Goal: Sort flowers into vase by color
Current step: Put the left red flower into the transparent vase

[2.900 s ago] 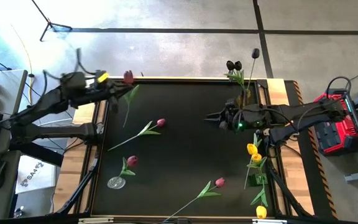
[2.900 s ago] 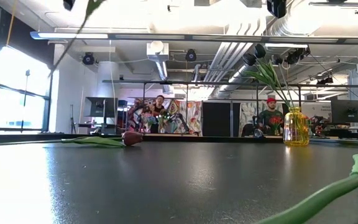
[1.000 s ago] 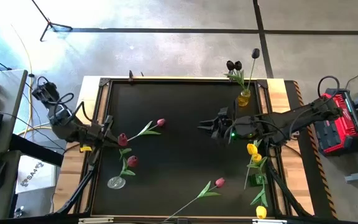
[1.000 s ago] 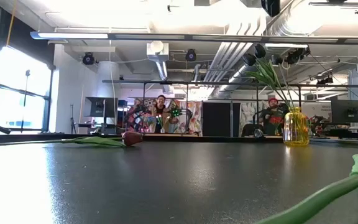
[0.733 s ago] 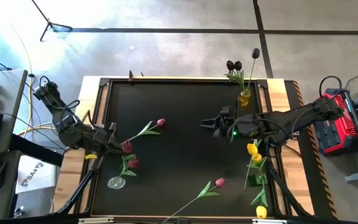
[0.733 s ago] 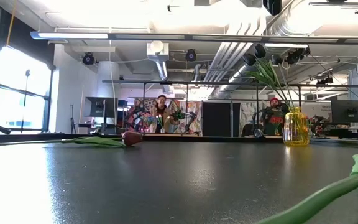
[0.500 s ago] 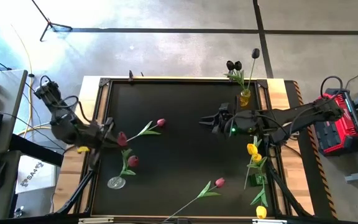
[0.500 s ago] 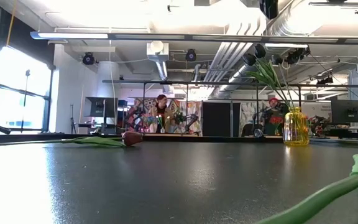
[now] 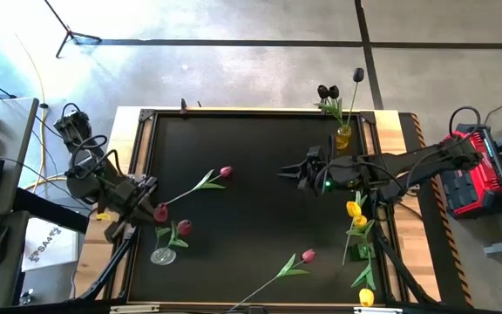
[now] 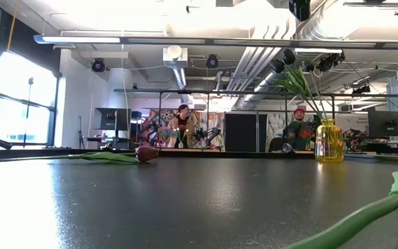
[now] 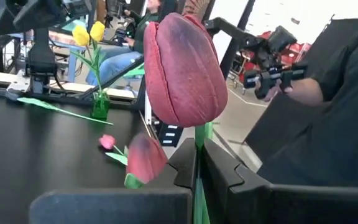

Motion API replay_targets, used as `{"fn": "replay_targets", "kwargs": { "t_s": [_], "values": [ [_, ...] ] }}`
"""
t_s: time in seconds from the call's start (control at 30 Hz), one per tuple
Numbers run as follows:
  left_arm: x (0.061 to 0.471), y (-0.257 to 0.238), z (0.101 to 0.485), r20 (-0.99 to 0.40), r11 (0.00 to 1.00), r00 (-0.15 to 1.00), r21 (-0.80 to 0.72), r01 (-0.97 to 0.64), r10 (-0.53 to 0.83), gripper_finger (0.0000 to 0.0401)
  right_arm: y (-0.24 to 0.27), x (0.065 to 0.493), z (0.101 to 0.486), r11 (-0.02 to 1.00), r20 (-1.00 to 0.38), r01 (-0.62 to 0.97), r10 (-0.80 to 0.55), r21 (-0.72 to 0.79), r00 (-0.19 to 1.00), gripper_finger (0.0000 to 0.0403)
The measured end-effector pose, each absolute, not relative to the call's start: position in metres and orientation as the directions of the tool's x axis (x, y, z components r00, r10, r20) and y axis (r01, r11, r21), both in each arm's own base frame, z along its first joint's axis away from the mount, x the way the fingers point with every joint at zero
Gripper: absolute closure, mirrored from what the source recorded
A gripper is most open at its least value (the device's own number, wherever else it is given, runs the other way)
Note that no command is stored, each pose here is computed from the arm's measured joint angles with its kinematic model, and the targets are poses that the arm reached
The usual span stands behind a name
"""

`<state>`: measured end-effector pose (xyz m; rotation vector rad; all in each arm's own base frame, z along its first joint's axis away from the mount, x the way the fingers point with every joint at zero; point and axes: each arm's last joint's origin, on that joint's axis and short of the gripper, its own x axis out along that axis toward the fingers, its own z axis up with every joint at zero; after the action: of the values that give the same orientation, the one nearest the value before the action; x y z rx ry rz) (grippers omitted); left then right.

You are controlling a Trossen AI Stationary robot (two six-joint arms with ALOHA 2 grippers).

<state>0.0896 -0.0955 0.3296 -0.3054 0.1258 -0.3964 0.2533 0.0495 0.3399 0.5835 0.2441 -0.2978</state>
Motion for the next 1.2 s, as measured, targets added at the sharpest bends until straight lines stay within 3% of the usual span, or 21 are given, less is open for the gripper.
{"fn": "replay_targets", "kwargs": {
  "t_s": [0.73,1.03,1.2],
  "values": [
    [0.090,-0.094,0.336,-0.002,0.870,0.940,-0.378,0.316,-0.342,0.0401,0.048,0.253,0.340,0.770,-0.309,0.354,-0.213,0.530,0.927,0.0265],
    [0.098,-0.104,0.319,-0.150,0.888,0.923,-0.362,0.283,-0.355,0.0401,0.048,0.253,0.340,0.772,-0.309,0.354,-0.213,0.528,0.927,0.0265],
    [0.099,-0.106,0.317,-0.165,0.867,0.925,-0.436,0.241,-0.341,0.0394,0.048,0.253,0.340,0.772,-0.309,0.354,-0.213,0.528,0.927,0.0265]
  ]
}}
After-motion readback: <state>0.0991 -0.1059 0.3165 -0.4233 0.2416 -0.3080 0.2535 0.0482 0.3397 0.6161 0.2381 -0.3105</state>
